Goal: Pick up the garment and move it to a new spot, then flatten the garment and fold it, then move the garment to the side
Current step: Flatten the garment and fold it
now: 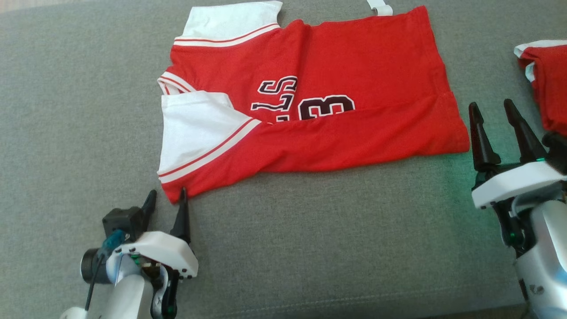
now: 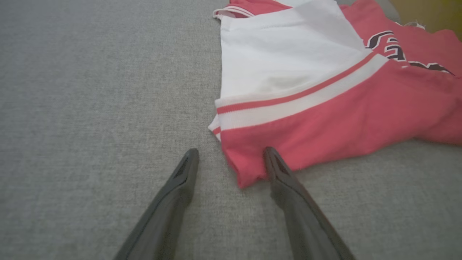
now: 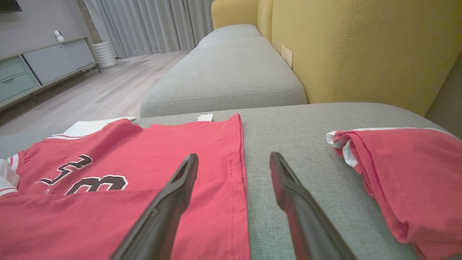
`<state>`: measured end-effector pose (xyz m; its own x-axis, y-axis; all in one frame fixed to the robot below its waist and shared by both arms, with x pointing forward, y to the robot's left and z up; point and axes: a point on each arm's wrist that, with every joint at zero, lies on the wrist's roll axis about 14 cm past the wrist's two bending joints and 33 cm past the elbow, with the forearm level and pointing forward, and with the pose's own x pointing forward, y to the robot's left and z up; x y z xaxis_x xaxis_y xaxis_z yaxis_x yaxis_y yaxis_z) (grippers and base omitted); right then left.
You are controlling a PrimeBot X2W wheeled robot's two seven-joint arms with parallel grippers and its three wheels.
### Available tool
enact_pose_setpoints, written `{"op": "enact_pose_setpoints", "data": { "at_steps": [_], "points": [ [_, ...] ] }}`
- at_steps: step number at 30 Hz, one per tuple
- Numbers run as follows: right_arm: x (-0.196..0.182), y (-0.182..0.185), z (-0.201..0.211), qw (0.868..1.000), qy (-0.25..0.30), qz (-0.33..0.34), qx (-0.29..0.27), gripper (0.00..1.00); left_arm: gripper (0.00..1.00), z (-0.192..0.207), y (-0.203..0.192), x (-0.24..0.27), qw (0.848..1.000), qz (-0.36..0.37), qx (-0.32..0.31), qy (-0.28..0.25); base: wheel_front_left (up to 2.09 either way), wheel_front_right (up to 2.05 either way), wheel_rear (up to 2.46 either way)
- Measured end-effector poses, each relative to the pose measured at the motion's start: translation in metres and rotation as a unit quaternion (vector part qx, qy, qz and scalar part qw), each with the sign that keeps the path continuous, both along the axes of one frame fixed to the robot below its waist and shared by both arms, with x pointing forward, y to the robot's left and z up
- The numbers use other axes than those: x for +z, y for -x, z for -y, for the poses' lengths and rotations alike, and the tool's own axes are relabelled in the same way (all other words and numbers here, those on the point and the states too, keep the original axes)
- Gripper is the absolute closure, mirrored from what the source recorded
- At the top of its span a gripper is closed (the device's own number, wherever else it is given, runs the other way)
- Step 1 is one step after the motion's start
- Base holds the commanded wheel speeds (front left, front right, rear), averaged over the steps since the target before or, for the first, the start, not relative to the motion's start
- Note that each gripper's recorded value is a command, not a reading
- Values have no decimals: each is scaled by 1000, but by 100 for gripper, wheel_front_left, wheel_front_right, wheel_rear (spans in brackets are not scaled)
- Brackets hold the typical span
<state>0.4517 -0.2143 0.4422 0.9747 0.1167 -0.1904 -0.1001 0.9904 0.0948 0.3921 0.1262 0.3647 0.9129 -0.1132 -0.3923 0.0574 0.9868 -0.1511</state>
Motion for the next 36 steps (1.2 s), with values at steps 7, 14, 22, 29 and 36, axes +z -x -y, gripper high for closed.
{"op": "enact_pose_setpoints", "data": {
  "at_steps": [7,14,22,29,36],
  "points": [
    [-17,9,-3,999,-3,-46,-4,0,100,3,7,0,1000,-20,-7,18,0,0,0],
    [-50,26,-5,991,-8,-136,-15,0,100,-4,10,14,1000,3,-5,16,0,0,0],
    [-73,30,-7,980,8,-195,-21,0,100,-14,6,24,1000,21,-10,0,0,0,0],
    [-77,20,-10,977,16,-211,-20,56,100,-16,3,29,1000,27,-13,-5,0,0,0],
    [-81,17,-15,971,20,-237,-13,100,100,-16,5,30,999,27,-17,-8,0,0,0]
  ]
}}
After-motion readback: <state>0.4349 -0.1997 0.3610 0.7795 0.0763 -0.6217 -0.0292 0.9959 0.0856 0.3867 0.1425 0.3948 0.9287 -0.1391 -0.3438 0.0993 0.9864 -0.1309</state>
